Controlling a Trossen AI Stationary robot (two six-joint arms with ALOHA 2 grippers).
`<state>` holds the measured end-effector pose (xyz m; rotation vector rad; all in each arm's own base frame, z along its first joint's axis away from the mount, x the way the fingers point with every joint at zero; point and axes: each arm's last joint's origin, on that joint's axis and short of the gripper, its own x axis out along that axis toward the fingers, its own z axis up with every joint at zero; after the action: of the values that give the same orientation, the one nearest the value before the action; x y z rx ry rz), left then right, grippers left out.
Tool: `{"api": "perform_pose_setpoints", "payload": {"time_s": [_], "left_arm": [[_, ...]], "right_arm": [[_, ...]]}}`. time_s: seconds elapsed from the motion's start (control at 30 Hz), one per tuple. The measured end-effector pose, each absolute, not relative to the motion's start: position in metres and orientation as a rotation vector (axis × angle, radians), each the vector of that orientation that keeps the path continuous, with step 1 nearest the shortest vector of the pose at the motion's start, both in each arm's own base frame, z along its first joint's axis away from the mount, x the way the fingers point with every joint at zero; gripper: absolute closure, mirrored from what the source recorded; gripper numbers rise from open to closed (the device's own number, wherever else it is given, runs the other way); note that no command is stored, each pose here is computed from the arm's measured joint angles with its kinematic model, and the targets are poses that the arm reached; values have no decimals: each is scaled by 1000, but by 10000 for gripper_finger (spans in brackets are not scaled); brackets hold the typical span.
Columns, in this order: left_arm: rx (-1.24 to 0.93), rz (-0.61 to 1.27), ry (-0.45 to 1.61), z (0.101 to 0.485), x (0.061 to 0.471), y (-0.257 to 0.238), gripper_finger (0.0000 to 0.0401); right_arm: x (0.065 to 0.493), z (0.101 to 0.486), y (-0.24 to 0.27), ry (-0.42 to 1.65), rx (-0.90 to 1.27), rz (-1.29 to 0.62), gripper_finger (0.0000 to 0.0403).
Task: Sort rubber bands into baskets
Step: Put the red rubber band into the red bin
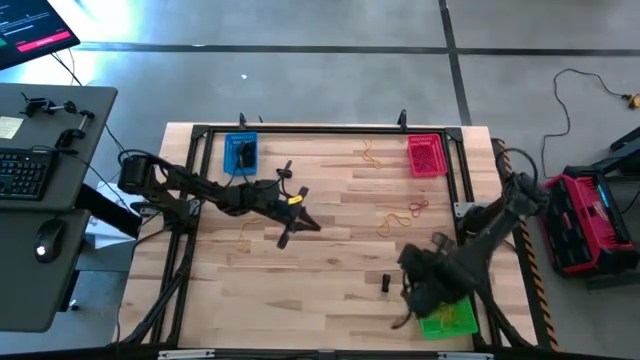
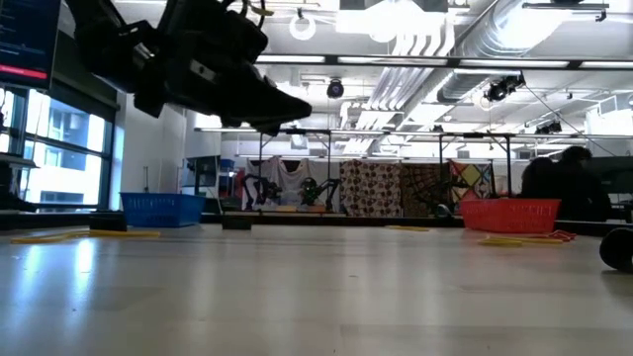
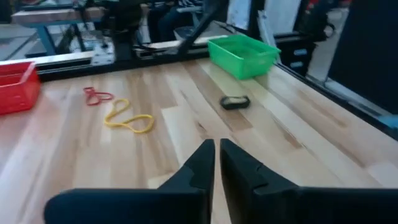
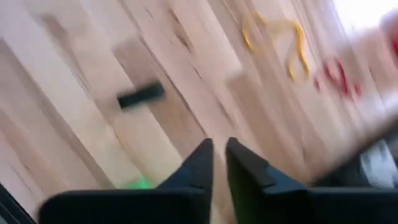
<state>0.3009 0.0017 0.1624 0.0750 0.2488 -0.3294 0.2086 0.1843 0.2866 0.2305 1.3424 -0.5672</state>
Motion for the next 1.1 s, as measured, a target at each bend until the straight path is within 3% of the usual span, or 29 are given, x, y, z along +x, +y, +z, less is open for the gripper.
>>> {"api": "perform_pose_setpoints", "payload": {"time_s": [0.1,0.23,0.4,0.8,1.1], "left_arm": [[104,-352,252,159,298,-6,396],[116,-324,270,155,295,-12,401],[81,-428,269,151,290,-14,401],[59,-411,240,154,291,-3,401],[66,-417,243,154,291,-3,401]], "right_arm": [[221,286,159,1293,197,-461,396],[226,279,122,1254,199,-346,388],[215,253,79,1346,144,-280,383],[193,186,8,1646,83,-327,266],[188,173,-37,1704,60,-298,250]]}}
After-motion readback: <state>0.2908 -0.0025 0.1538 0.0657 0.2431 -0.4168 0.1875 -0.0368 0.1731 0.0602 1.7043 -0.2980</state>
